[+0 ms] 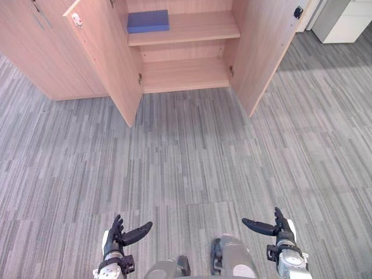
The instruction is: Walk over to the cabinet, pick up the folder, carry it to the office cabinet, place the folder inside the office cabinet, then close the office cabinet door
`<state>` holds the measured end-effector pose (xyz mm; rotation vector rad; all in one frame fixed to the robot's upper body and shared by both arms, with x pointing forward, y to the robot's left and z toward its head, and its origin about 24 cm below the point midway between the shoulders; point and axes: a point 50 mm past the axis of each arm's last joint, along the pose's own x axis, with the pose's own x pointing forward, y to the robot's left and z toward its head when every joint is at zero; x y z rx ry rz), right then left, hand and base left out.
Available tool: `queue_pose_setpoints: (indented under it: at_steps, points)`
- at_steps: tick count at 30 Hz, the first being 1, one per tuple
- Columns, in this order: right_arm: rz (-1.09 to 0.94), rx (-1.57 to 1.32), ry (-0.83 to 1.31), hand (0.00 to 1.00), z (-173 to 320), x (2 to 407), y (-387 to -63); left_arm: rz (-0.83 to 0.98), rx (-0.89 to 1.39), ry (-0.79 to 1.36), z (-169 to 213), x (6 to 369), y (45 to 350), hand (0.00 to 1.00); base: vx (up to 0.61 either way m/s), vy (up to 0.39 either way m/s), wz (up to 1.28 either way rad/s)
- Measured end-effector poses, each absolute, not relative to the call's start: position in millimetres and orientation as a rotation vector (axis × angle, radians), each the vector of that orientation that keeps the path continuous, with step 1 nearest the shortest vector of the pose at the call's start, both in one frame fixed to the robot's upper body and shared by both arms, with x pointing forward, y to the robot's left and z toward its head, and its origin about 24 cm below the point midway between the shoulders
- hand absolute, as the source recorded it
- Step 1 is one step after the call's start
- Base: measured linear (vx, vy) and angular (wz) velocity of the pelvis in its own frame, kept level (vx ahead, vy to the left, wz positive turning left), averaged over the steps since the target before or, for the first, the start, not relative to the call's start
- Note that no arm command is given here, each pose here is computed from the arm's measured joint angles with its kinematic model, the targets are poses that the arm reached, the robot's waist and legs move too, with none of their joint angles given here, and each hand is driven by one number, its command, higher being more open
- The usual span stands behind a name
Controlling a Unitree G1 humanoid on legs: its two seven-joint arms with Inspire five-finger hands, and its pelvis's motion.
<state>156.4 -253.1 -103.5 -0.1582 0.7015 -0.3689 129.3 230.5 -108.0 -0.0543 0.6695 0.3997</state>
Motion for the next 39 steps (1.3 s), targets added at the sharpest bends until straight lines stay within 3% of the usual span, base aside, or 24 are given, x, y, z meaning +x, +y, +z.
queue_pose_setpoints:
  at_steps: [8,17,20,27,31,37,39]
  points:
    - [-0.372,-0.189,0.636,1.0,-90.1,173.8,-259.1,0.292,-0.035,0.588,-96.2,169.3,215.0,1.0,0.57,-0.202,0.53]
    - [-0.328,-0.157,0.622,1.0,-92.1,180.1,-239.8,0.271,-0.078,0.61,-102.0,160.3,203.9,1.0,0.63,-0.254,-0.16]
    - [-0.328,-0.16,0.594,1.0,-86.7,189.2,-240.2,0.284,-0.078,0.621,-103.5,155.9,205.8,1.0,0.59,0.035,-0.92]
    - [-0.379,-0.135,0.71,1.0,-106.8,164.5,-241.3,0.315,-0.078,0.627,-103.8,156.5,212.5,1.0,0.72,0.229,-0.16]
    - [-0.325,-0.132,0.74,1.0,-113.5,163.4,-226.3,0.327,-0.034,0.659,-107.6,152.5,218.2,1.0,0.57,0.135,-0.04]
    - [-0.299,-0.119,0.788,1.0,-122.4,150.5,-216.2,0.338,-0.001,0.653,-105.6,156.4,229.7,1.0,0.54,-0.08,0.44]
    - [-0.318,-0.133,0.811,1.0,-123.7,148.0,-224.6,0.334,-0.035,0.699,-114.3,151.0,218.4,1.0,0.57,-0.167,0.22]
